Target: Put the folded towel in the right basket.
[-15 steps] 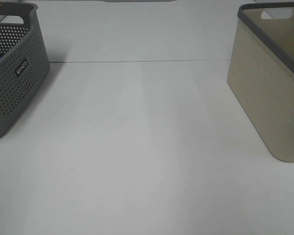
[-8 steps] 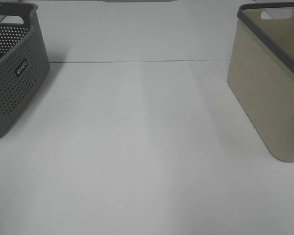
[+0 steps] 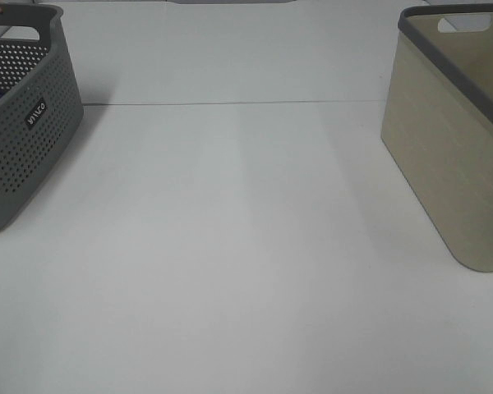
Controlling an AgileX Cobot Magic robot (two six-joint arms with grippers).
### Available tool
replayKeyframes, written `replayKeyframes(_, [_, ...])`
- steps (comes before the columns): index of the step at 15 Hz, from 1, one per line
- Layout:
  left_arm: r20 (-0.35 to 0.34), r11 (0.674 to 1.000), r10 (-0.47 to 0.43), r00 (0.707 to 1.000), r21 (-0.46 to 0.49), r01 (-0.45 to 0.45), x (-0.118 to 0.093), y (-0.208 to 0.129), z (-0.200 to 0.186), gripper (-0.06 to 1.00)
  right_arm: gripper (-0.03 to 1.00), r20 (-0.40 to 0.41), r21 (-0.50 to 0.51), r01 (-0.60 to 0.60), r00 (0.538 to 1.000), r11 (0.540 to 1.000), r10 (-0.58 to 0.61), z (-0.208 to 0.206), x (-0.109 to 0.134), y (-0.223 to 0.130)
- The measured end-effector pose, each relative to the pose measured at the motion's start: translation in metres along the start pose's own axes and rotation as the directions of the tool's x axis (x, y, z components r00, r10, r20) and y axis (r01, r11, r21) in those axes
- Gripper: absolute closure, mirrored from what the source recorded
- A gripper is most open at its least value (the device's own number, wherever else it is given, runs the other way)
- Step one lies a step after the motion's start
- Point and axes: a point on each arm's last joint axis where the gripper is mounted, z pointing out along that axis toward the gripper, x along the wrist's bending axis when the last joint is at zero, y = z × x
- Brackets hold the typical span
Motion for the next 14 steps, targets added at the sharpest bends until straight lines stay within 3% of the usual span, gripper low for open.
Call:
replayKeyframes(3, [0.0,1.0,0.0,1.0,0.0,0.0,0.0,0.0,0.0,-0.05,0.03,0.004,-0.035,0.002,1.0,0.999,-0.002,0.001,0.003,-0.021])
replayKeyframes(6, [0.0,1.0,0.0,1.0,0.0,0.0,0.0,0.0,0.0,-0.05,0.03,-0.001,0.022,-0.001,1.0,1.0,0.001,0.017,0.003,-0.033])
replayKeyframes(14, [0.005,1.0,-0.003,1.0,0.0,0.003,0.0,0.0,0.0,-0.05,0.03,0.017,-0.061,-0.067,0.998,0.996,0.068,0.028,0.001,-0.029])
